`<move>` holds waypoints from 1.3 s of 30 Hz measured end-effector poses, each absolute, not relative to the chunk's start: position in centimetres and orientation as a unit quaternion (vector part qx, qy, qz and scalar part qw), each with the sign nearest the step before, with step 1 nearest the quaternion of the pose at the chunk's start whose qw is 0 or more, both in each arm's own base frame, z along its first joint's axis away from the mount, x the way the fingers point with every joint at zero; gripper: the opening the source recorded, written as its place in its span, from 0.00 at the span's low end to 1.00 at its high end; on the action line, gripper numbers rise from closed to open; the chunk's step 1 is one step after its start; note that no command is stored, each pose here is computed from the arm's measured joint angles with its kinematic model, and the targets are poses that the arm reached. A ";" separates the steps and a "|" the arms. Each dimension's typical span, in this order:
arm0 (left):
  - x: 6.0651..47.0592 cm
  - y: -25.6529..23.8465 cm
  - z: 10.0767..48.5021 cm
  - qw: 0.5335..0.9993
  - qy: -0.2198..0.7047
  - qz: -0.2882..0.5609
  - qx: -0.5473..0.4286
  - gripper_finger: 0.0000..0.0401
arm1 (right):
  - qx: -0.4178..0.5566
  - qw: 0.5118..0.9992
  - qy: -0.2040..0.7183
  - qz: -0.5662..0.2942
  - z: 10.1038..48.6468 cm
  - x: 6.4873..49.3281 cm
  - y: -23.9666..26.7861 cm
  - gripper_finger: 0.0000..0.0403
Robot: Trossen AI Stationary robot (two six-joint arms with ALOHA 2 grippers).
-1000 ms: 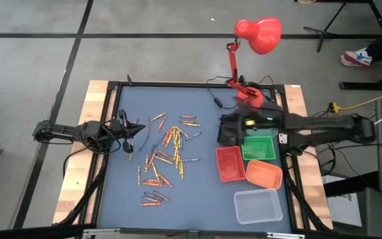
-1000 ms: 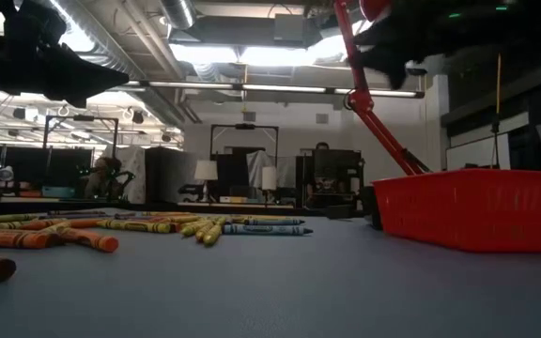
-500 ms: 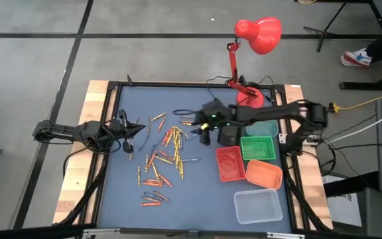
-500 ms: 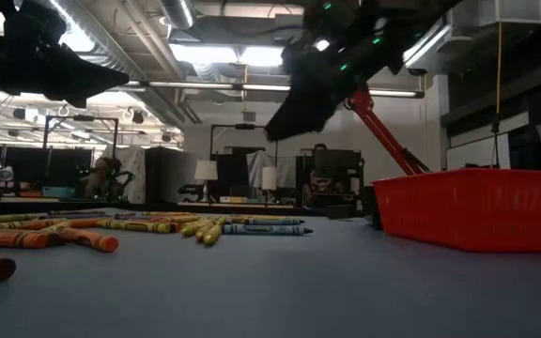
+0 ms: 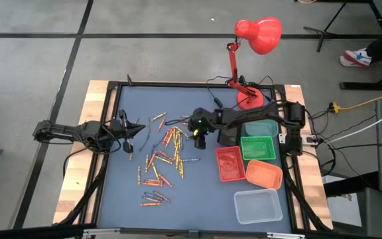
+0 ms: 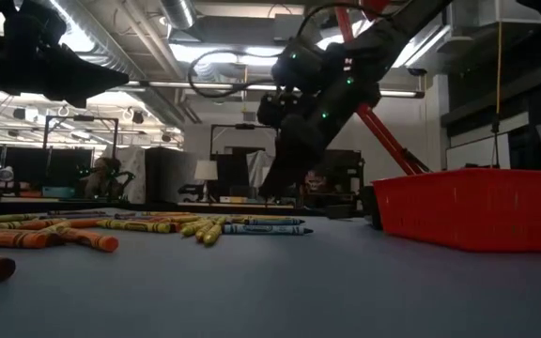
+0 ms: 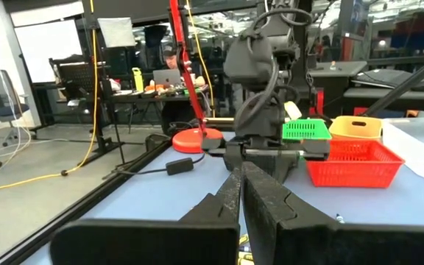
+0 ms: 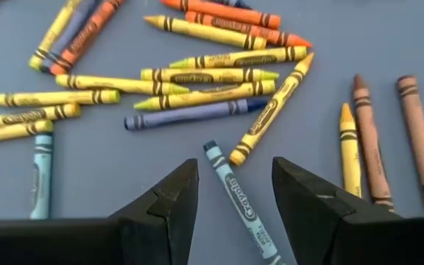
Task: Sort crayons
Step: Put the dark blue crayon into the blue bin
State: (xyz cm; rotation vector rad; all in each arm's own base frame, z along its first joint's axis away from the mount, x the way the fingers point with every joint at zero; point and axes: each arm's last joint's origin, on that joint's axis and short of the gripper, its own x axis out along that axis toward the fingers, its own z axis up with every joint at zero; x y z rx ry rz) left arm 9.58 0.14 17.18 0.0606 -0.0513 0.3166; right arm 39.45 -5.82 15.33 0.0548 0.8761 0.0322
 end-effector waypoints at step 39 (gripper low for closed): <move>9.6 0.1 17.2 0.987 -0.026 0.158 0.030 0.00 | 0.036 0.880 0.473 0.017 12.2 39.4 -5.8 0.05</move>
